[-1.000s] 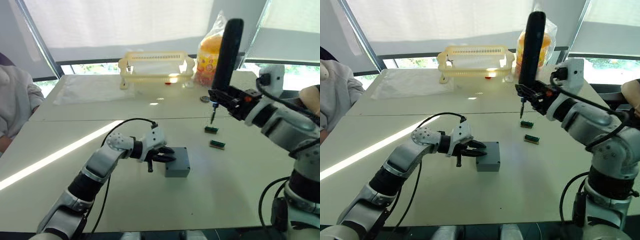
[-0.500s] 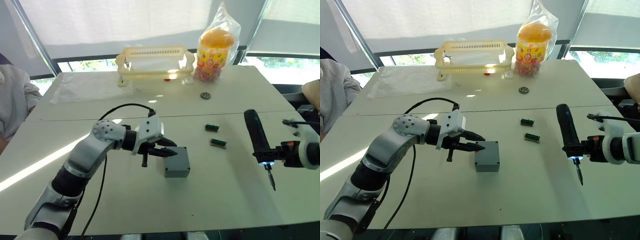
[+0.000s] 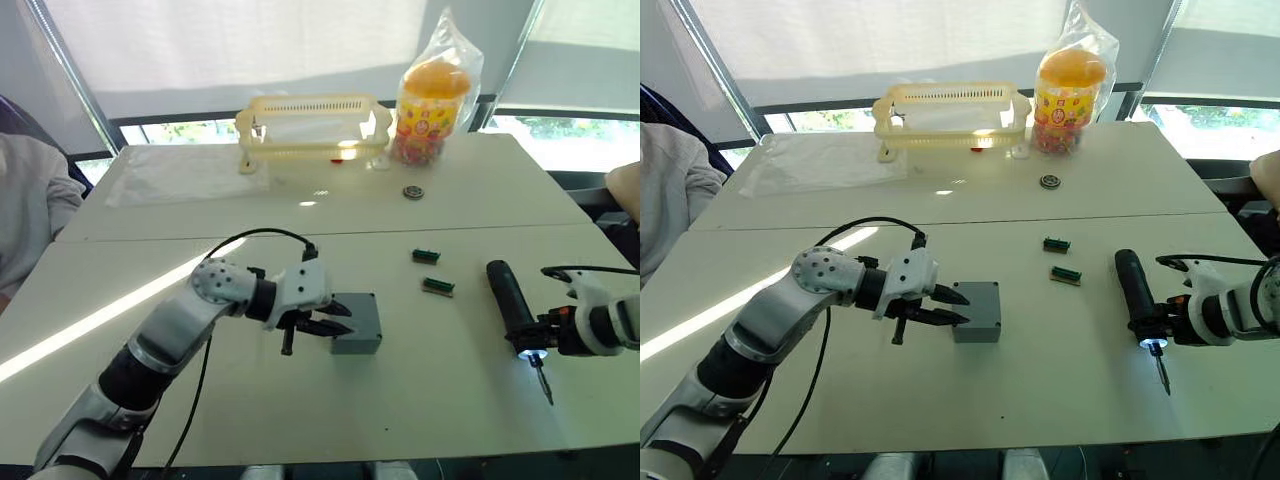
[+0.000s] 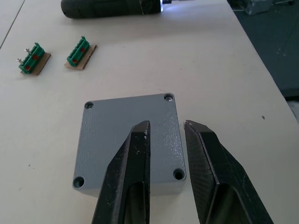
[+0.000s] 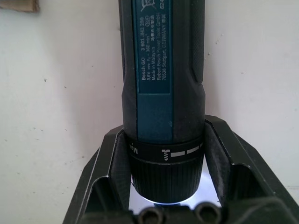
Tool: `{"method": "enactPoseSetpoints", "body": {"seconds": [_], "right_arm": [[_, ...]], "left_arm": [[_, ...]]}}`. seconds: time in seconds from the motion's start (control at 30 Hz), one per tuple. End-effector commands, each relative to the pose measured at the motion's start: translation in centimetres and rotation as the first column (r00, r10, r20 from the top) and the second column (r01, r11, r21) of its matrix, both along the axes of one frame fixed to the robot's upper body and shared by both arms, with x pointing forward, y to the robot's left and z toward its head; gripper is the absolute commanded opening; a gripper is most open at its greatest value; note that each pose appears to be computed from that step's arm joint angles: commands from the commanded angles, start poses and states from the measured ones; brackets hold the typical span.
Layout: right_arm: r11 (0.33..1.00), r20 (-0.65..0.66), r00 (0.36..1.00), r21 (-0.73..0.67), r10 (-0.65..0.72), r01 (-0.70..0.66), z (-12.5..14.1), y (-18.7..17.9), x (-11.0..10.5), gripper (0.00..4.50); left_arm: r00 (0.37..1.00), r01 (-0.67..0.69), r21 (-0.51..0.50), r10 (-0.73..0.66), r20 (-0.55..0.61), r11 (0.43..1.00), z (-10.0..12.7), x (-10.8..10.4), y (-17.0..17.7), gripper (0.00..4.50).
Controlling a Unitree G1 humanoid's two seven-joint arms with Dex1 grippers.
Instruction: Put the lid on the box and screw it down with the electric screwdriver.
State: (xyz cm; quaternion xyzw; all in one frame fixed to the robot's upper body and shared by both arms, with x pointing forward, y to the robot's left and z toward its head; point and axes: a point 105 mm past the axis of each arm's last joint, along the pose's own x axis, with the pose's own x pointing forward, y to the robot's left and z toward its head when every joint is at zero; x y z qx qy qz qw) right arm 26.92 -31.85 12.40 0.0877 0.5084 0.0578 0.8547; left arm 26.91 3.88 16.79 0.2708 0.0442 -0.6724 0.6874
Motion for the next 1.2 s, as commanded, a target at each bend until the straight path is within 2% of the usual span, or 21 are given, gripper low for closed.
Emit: {"method": "enactPoseSetpoints", "body": {"seconds": [0.03,0.1,0.13,0.23,0.27,0.3,0.37,0.43,0.47,0.5,0.57,0.67,0.7,0.9,1.0,1.1,1.2], "right_arm": [[1.0,0.043,0.999,-0.025,-0.004,0.005,0.8,-0.5,0.8,3.17],[0.999,0.046,0.999,-0.032,0.007,-0.006,0.8,-0.4,1.0,4.16],[0.999,0.048,0.999,-0.036,0.01,-0.008,0.8,-0.4,1.1,4.42],[0.99,0.133,0.991,-0.139,0.014,0.005,1.6,-1.5,2.3,4.42],[0.98,0.219,0.975,-0.199,0.048,-0.004,2.8,-1.8,3.3,4.42],[0.977,0.322,0.943,-0.211,0.083,-0.014,4.5,-1.5,4.6,4.42],[0.977,0.536,0.825,-0.193,0.179,-0.087,8.7,0.5,6.5,4.42],[0.961,0.667,0.694,-0.147,0.271,-0.234,12.0,3.8,6.5,4.42],[0.917,0.691,0.619,-0.172,0.374,-0.361,12.7,6.4,5.5,4.42],[0.866,0.693,0.561,-0.192,0.452,-0.461,12.6,8.5,4.3,4.42],[0.791,0.675,0.498,-0.216,0.544,-0.572,11.5,11.1,2.6,4.42],[0.669,0.605,0.452,-0.189,0.656,-0.718,6.8,15.2,-0.9,4.42],[0.648,0.596,0.442,-0.181,0.67,-0.74,5.9,16.0,-1.6,4.42],[0.644,0.567,0.47,-0.144,0.676,-0.752,1.9,17.8,-3.4,4.42],[0.658,0.578,0.492,-0.106,0.651,-0.746,0.8,18.7,-3.7,4.42],[0.641,0.544,0.502,-0.09,0.673,-0.762,-0.7,19.7,-4.0,4.42],[0.655,0.543,0.518,-0.08,0.661,-0.752,-1.6,20.3,-3.2,4.42]], "left_arm": [[0.999,-0.001,-0.014,0.001,0.052,1.0,1.1,0.2,0.2,1.13],[0.999,-0.01,-0.015,0.011,0.053,1.0,1.3,0.4,0.3,1.13],[0.998,-0.014,-0.014,0.015,0.053,1.0,1.3,0.5,0.3,1.13],[0.987,-0.082,0.025,0.077,0.141,0.996,1.6,2.4,1.1,1.13],[0.98,-0.13,0.009,0.127,0.156,0.991,2.1,3.6,1.6,1.13],[0.969,-0.188,-0.012,0.188,0.159,0.982,2.6,4.8,2.3,1.13],[0.943,-0.281,-0.022,0.28,0.178,0.959,3.0,6.7,3.7,1.13],[0.919,-0.333,0.042,0.314,0.236,0.942,2.5,7.8,5.1,1.13],[0.922,-0.333,0.078,0.307,0.237,0.94,1.9,7.7,5.5,1.13],[0.93,-0.322,0.102,0.294,0.221,0.941,1.4,7.5,5.6,1.13],[0.947,-0.292,0.121,0.27,0.171,0.949,0.7,6.8,5.7,1.13],[0.96,-0.281,0.081,0.28,0.025,0.956,-1.0,6.0,5.3,1.13],[0.959,-0.284,0.07,0.285,-0.003,0.956,-1.3,6.0,5.2,1.13],[0.956,-0.262,0.065,0.269,-0.116,0.963,-3.4,4.8,4.3,1.13],[0.964,-0.228,0.11,0.24,-0.113,0.967,-5.0,4.4,3.7,1.13],[0.965,-0.209,0.117,0.225,-0.138,0.971,-5.8,4.5,2.6,1.13],[0.968,-0.205,0.132,0.221,-0.117,0.97,-6.3,5.0,1.9,1.13]]}}
